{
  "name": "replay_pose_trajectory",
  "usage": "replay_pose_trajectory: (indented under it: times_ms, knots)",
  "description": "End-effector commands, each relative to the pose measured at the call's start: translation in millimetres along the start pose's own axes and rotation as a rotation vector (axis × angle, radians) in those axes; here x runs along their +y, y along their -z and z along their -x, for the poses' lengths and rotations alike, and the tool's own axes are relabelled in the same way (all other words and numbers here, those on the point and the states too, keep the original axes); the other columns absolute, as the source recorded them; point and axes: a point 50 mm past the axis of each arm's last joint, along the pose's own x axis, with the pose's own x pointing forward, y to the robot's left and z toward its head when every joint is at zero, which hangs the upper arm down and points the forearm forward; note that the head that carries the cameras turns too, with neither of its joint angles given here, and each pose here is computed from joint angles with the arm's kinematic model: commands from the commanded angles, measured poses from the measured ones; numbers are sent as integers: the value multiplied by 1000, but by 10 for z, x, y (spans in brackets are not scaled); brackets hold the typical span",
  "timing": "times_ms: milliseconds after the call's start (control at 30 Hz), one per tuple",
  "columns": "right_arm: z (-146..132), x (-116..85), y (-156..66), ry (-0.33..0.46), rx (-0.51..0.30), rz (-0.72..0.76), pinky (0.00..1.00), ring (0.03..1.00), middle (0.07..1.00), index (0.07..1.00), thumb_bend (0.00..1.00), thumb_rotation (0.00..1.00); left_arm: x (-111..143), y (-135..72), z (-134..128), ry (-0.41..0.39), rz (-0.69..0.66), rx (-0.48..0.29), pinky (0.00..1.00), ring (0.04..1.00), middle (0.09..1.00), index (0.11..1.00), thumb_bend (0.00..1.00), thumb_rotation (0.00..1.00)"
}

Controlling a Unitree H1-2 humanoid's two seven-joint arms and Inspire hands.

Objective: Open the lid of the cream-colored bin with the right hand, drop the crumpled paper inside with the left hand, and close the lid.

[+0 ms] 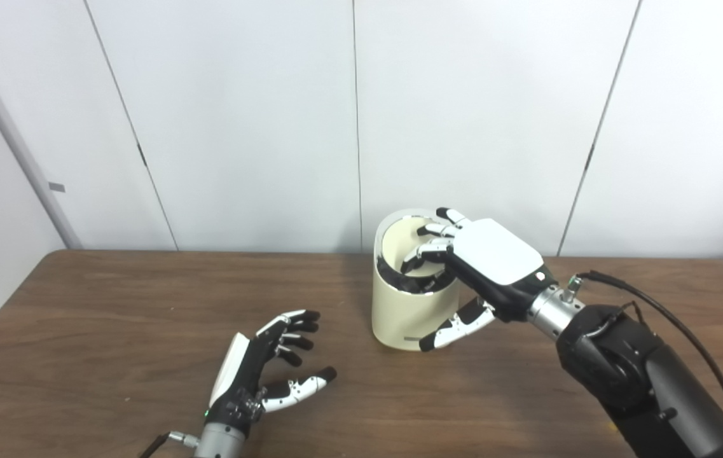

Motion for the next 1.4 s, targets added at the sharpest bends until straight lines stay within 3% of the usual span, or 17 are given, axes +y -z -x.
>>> replay_pose_trajectory:
  times_ms: [0,333,633,700,767,867,967,1133,1233,1367]
  knots:
    - [29,37,15,-75,4,27,988,874,671,676,762,512,79,-120,-67,-20,-6,-57,549,663,744,772,677,134]
    - [38,-168,30,-8,37,-15,986,887,702,700,749,497,75,-101,-82,-21,2,-61,552,660,744,770,681,128]
    - [144,-437,95,151,120,-198,989,933,806,808,725,520,65,-103,-82,-17,-6,-62,546,658,741,770,676,128]
    - [172,-454,121,175,131,-199,964,939,814,813,719,529,65,-102,-82,-16,-5,-64,547,660,742,770,678,132]
    - [208,-448,155,210,128,-214,866,910,813,813,733,521,63,-105,-80,-16,-3,-67,546,662,743,771,679,126]
    - [306,-365,221,274,133,-281,755,872,854,855,745,484,64,-108,-76,-17,1,-67,546,661,743,768,678,114]
    - [485,-194,317,325,170,-390,749,878,906,902,758,424,73,-113,-76,-18,-1,-67,544,658,740,767,680,117]
    - [734,95,428,340,242,-505,769,893,941,935,763,382,84,-116,-75,-18,-3,-72,542,659,744,769,677,108]
    - [921,293,457,313,305,-524,744,869,938,947,793,415,81,-119,-74,-16,6,-84,542,659,745,769,684,84]
    - [1127,529,444,297,361,-604,752,887,953,952,807,380,92,-114,-80,-11,14,-89,548,660,744,770,697,74]
